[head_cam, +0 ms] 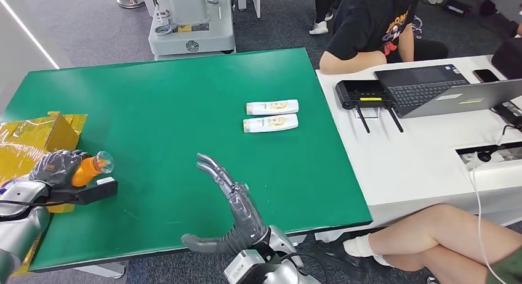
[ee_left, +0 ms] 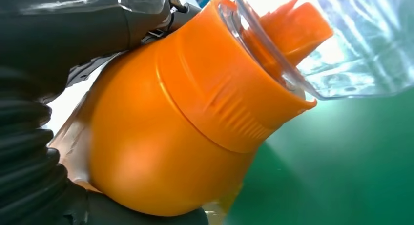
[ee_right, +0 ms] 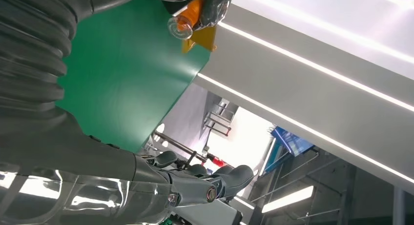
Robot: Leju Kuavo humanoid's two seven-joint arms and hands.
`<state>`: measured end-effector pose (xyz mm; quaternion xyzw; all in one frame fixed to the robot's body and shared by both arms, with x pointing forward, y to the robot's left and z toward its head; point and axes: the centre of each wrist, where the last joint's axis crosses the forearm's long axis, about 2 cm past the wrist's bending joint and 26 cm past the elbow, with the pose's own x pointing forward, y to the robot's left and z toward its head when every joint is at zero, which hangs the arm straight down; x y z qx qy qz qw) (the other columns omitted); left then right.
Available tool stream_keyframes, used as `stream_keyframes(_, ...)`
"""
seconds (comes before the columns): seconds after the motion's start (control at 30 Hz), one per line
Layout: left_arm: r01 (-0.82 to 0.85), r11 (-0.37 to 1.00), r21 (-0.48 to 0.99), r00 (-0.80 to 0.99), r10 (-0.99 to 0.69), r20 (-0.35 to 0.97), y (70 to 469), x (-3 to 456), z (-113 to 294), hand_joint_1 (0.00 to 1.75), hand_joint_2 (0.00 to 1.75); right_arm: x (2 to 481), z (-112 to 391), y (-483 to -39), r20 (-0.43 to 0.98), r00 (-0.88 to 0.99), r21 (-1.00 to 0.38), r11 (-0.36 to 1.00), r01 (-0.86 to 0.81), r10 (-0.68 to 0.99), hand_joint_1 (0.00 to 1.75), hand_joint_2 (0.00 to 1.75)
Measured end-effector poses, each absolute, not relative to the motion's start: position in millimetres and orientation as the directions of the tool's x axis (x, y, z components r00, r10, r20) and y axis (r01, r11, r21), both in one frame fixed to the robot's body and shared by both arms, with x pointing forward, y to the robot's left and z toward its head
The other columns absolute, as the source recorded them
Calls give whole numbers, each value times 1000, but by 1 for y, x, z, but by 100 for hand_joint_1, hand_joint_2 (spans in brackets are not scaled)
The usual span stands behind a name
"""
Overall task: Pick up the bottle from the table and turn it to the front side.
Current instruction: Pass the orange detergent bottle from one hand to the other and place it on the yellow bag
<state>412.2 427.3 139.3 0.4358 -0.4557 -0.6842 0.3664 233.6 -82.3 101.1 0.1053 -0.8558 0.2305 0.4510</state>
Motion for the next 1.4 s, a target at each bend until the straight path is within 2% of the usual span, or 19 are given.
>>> stream_keyframes(0.23, -78, -384, 920, -324, -863, -388, 425, 387, 109, 175, 175, 239, 106, -78, 817, -576, -300, 864, -405, 14, 0, 175)
stream_keyframes(0.57, -92, -392, 915, -373, -838, -397, 408, 372, 86, 175, 175, 239, 106, -78, 816, -578, -301, 871, -388, 24, 0, 175)
stream_keyframes(0.6, -91, -391, 916, -377, -837, -395, 407, 372, 85, 169, 175, 238, 106, -78, 816, -577, -300, 871, -388, 25, 0, 175)
stream_keyframes(0.7, -84, -387, 918, -387, -837, -388, 405, 373, 85, 38, 175, 237, 104, -79, 817, -575, -299, 873, -385, 26, 0, 175)
stream_keyframes(0.73, -78, -385, 920, -389, -838, -384, 404, 374, 86, 0, 175, 236, 104, -79, 818, -575, -299, 874, -383, 27, 0, 175)
stream_keyframes(1.4, -12, -380, 925, -378, -855, -356, 403, 386, 98, 0, 175, 235, 103, -79, 819, -573, -296, 878, -377, 30, 0, 175)
